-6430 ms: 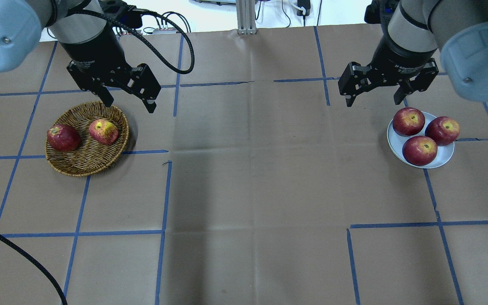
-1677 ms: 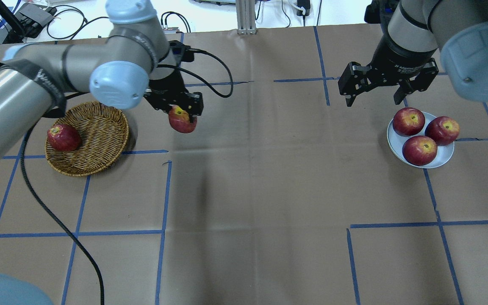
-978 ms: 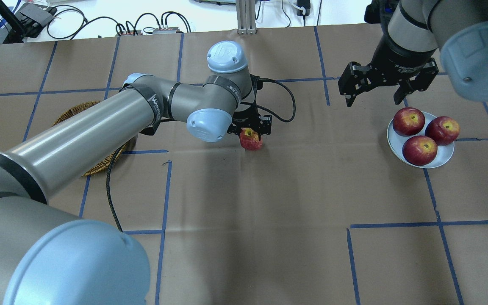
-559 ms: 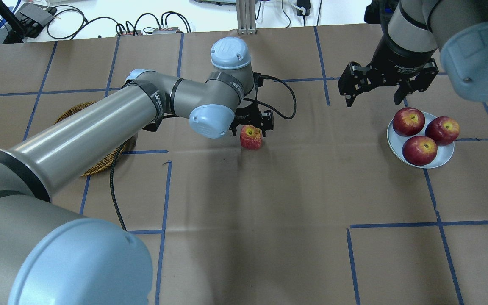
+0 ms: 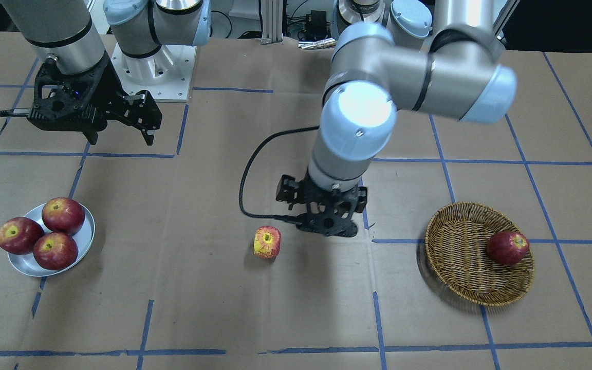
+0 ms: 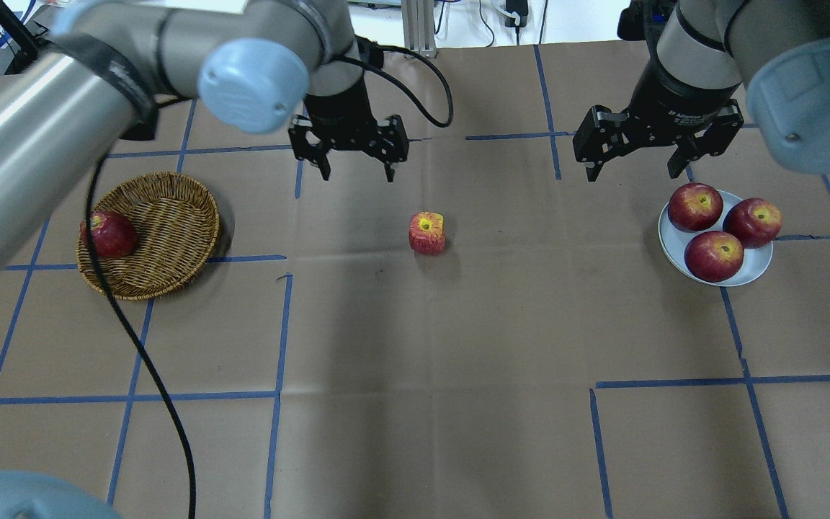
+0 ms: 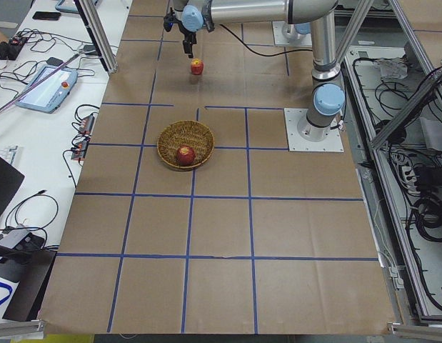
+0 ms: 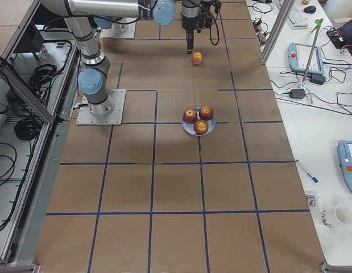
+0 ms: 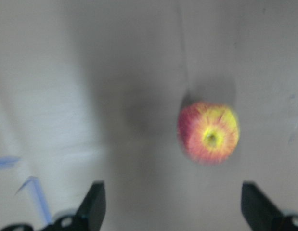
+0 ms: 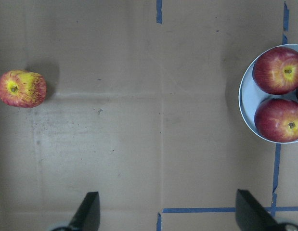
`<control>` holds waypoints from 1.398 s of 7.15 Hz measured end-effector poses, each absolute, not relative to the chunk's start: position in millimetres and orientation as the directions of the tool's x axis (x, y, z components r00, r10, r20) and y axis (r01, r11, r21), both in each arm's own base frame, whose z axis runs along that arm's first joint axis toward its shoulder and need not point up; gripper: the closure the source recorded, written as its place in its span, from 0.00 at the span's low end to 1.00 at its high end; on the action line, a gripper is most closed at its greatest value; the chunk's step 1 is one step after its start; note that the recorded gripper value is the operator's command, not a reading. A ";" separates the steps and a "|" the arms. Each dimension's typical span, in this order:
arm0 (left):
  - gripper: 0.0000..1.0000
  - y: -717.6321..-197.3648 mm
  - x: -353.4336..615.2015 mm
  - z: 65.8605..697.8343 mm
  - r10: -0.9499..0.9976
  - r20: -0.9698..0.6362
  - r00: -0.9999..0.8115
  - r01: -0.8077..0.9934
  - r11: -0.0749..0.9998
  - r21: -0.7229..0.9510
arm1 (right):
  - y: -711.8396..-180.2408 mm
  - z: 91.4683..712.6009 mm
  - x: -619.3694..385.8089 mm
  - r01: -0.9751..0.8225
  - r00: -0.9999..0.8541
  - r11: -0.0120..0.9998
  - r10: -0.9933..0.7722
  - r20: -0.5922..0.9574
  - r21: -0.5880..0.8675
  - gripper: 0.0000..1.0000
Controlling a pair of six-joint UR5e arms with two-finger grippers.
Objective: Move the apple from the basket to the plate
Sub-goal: 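Raise the left gripper away while the right gripper reaches and grasps the apple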
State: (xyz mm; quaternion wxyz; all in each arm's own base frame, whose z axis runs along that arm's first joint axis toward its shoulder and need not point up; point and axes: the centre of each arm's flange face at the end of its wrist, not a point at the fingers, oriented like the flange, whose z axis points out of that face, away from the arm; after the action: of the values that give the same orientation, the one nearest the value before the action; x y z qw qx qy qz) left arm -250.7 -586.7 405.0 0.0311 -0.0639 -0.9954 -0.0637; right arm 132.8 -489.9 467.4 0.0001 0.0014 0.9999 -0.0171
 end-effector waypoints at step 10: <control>0.01 -526.1 -122.1 504.4 0.210 0.053 -0.976 0.216 0.963 0.158 | -539.8 274.5 359.3 0.120 -0.993 0.981 0.120 -0.008 -0.151 0.00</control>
State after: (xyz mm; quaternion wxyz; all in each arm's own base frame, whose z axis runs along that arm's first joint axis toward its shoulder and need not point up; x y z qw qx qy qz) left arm -122.1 -526.1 504.4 0.0177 -0.1077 -0.9907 -0.0816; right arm 359.3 -539.8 274.5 -0.0004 0.0602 0.9953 -0.0759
